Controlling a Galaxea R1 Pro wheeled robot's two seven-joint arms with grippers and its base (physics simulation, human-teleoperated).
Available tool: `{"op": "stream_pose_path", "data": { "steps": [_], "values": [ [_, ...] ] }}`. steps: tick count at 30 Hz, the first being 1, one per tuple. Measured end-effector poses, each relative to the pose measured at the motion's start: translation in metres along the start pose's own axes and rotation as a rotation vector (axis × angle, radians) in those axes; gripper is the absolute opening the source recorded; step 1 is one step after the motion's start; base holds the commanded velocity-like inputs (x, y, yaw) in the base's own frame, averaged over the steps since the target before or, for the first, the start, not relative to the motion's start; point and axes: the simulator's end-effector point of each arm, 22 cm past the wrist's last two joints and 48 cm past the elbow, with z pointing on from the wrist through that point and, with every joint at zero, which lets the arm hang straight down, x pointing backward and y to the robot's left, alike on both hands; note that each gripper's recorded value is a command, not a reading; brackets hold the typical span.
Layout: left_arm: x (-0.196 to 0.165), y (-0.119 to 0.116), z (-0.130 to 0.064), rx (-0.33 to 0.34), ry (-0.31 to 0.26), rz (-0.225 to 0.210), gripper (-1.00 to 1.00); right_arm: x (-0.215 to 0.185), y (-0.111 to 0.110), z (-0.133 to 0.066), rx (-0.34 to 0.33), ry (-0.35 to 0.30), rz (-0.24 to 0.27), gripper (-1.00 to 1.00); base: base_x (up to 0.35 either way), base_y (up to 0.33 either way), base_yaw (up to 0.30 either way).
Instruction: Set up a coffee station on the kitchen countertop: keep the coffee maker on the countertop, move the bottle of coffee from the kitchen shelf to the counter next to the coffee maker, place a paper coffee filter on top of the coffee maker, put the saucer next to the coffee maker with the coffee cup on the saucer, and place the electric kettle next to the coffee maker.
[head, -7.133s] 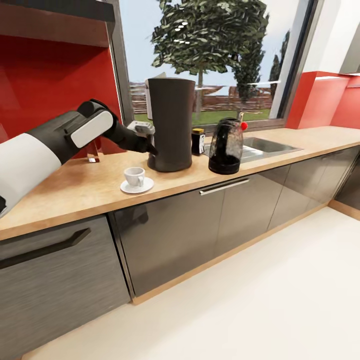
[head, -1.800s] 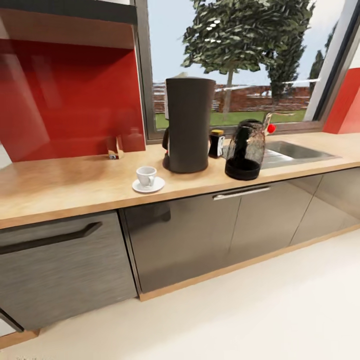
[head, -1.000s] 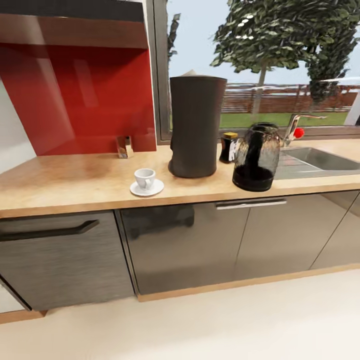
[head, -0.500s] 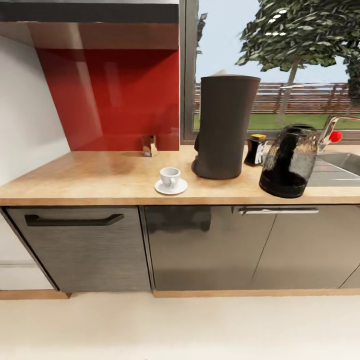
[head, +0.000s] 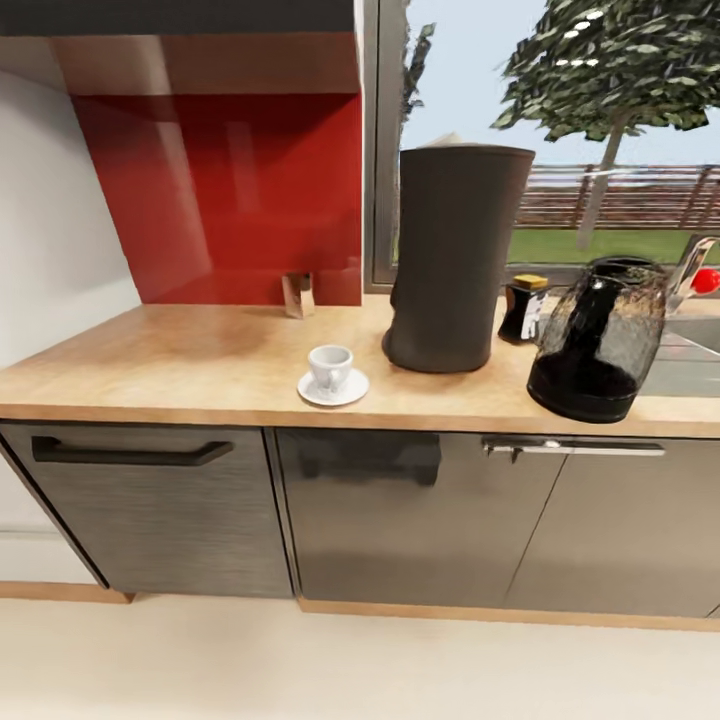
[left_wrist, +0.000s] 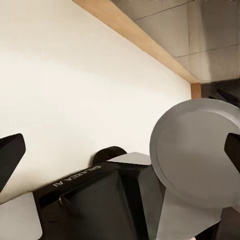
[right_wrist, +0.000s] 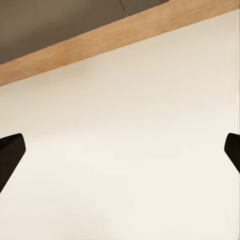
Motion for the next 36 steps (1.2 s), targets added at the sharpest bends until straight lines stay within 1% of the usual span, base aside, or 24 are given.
{"op": "stream_pose_path", "data": {
  "steps": [4, 6, 10, 11, 13, 14, 15, 17, 18, 20, 21, 23, 25, 29, 35, 36],
  "values": [
    [0.0, 0.001, 0.0, -0.003, 0.0, -0.001, 1.0, 0.003, 0.003, 0.003, 0.001, 0.003, 0.0, 1.0, 0.08, -0.103, 0.002],
    [0.0, 0.002, 0.0, -0.009, 0.001, -0.001, 1.0, 0.004, 0.002, 0.004, 0.012, -0.001, -0.003, 1.0, 0.027, -0.035, 0.001],
    [0.001, 0.007, 0.0, -0.032, 0.002, -0.001, 1.0, 0.005, -0.004, 0.011, 0.079, -0.025, -0.034, 1.0, 0.01, -0.013, 0.0],
    [0.001, 0.008, 0.001, -0.036, 0.002, -0.002, 1.0, 0.01, -0.002, 0.015, 0.099, -0.024, -0.046, 1.0, 0.004, -0.006, 0.0],
    [0.002, 0.008, 0.004, -0.04, 0.002, -0.004, 1.0, 0.016, 0.003, 0.021, 0.11, -0.022, -0.049, 1.0, 0.003, -0.004, 0.0],
    [0.002, 0.008, 0.006, -0.045, 0.002, -0.005, 1.0, 0.025, 0.01, 0.027, 0.12, -0.017, -0.047, 1.0, 0.001, -0.002, 0.0],
    [0.003, 0.01, 0.007, -0.052, 0.001, -0.007, 1.0, 0.035, 0.013, 0.031, 0.145, -0.006, -0.037, 1.0, 0.001, -0.001, 0.0],
    [0.003, 0.011, 0.008, -0.06, 0.001, -0.008, 1.0, 0.052, 0.005, 0.029, 0.197, 0.02, -0.019, 1.0, 0.0, -0.001, 0.0],
    [0.003, 0.014, 0.009, -0.074, 0.0, -0.01, 1.0, 0.094, -0.016, 0.016, 0.332, 0.093, 0.015, 1.0, 0.0, 0.0, 0.0],
    [0.003, 0.015, 0.009, -0.077, 0.0, -0.01, 1.0, 0.11, -0.015, 0.014, 0.371, 0.116, 0.033, 1.0, 0.0, 0.0, 0.0],
    [0.003, 0.015, 0.009, -0.078, 0.0, -0.01, 1.0, 0.122, -0.011, 0.016, 0.394, 0.135, 0.044, 1.0, 0.0, 0.0, 0.0],
    [0.003, 0.015, 0.009, -0.08, -0.001, -0.01, 1.0, 0.132, -0.007, 0.017, 0.417, 0.148, 0.054, 1.0, 0.0, 0.0, 0.0],
    [0.004, 0.015, 0.009, -0.081, -0.001, -0.011, 1.0, 0.147, 0.0, 0.018, 0.456, 0.17, 0.065, 1.0, 0.0, 0.0, 0.0],
    [0.004, 0.015, 0.009, -0.081, -0.001, -0.011, 1.0, 0.152, 0.002, 0.019, 0.469, 0.175, 0.072, 1.0, 0.0, 0.0, 0.0],
    [0.004, 0.015, 0.01, -0.08, 0.0, -0.011, 1.0, 0.153, 0.004, 0.019, 0.469, 0.179, 0.069, 1.0, 0.0, 0.0, 0.0],
    [0.004, 0.015, 0.01, -0.08, 0.001, -0.011, 1.0, 0.164, 0.023, 0.027, 0.439, 0.197, 0.061, 1.0, 0.0, 0.0, 0.0]
  ]
}}
